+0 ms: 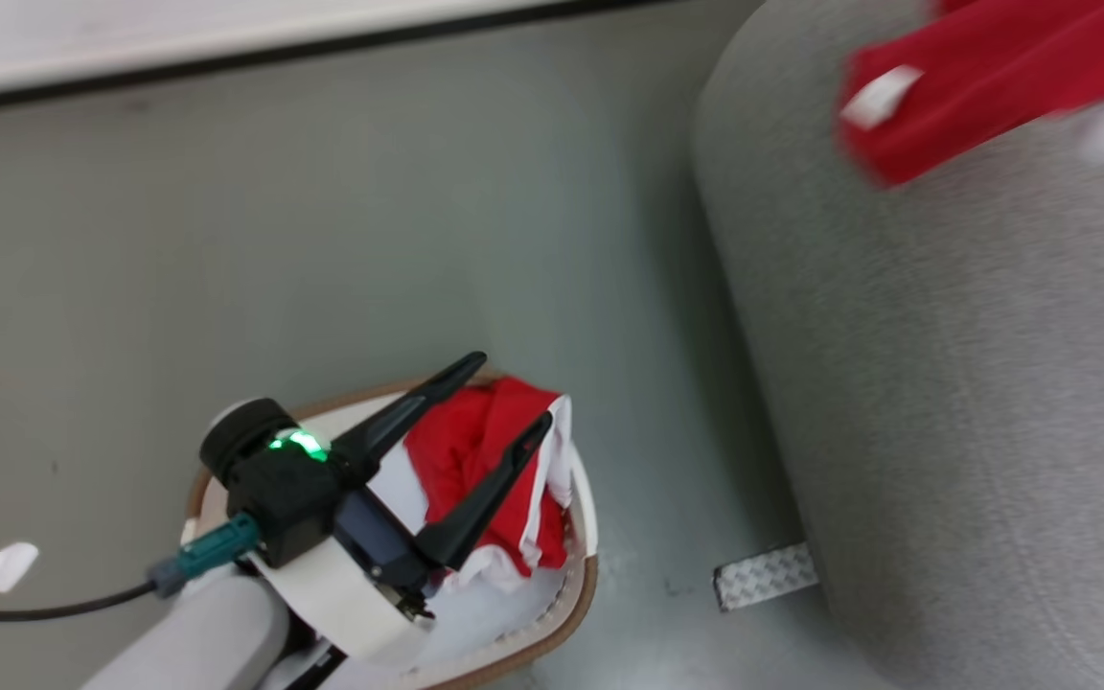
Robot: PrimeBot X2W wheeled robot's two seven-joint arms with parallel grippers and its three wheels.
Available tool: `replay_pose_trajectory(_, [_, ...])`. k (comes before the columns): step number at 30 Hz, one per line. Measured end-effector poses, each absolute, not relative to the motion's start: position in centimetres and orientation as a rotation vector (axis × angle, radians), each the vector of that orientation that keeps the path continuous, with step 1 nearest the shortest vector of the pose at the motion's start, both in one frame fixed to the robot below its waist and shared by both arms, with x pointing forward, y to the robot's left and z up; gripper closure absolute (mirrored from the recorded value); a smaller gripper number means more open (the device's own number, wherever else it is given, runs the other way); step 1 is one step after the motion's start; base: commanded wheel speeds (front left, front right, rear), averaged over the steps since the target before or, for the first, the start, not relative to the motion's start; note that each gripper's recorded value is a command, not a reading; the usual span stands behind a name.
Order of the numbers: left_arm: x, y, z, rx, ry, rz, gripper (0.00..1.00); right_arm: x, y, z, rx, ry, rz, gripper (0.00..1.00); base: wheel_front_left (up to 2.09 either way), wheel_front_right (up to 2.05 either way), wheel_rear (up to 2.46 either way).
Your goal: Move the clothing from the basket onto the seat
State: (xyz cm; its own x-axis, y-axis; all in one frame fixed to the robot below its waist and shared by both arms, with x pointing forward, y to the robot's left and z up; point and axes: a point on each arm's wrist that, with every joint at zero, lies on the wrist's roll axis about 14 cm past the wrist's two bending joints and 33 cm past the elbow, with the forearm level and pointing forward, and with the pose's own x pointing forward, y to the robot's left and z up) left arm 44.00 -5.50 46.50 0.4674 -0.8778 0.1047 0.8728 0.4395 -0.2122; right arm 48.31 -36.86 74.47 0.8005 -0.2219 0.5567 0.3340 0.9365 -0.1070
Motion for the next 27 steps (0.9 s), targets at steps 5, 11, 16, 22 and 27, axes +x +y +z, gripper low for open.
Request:
replay_pose_trajectory(5, [45.3, -3.7, 44.1, -0.246, 0.06, -1.049, 0.0, 50.4, -40.5, 72.2, -0.24, -0.499, -0.409, 1.0, 0.0, 0.0, 0.0])
replay_pose_trajectory(11, [46.2, -2.3, 41.1, -0.25, 0.116, -1.023, 0.0, 54.9, -41.4, 59.5, -0.246, -0.142, -0.417, 1.0, 0.0, 0.0, 0.0])
replay_pose_trajectory(16, [46.5, -1.4, 39.9, -0.253, 0.14, -1.001, 0.0, 54.6, -42.1, 48.1, -0.241, 0.163, -0.438, 1.0, 0.0, 0.0, 0.0])
replay_pose_trajectory(22, [47.0, 0.0, 39.5, -0.237, 0.149, -0.957, 0.0, 52.6, -42.6, 41.6, -0.22, 0.346, -0.47, 1.0, 0.0, 0.0, 0.0])
replay_pose_trajectory(27, [47.2, 0.2, 40.0, -0.226, 0.141, -0.943, 0.0, 52.0, -42.5, 41.4, -0.236, 0.367, -0.463, 0.0, 0.0, 0.0, 0.0])
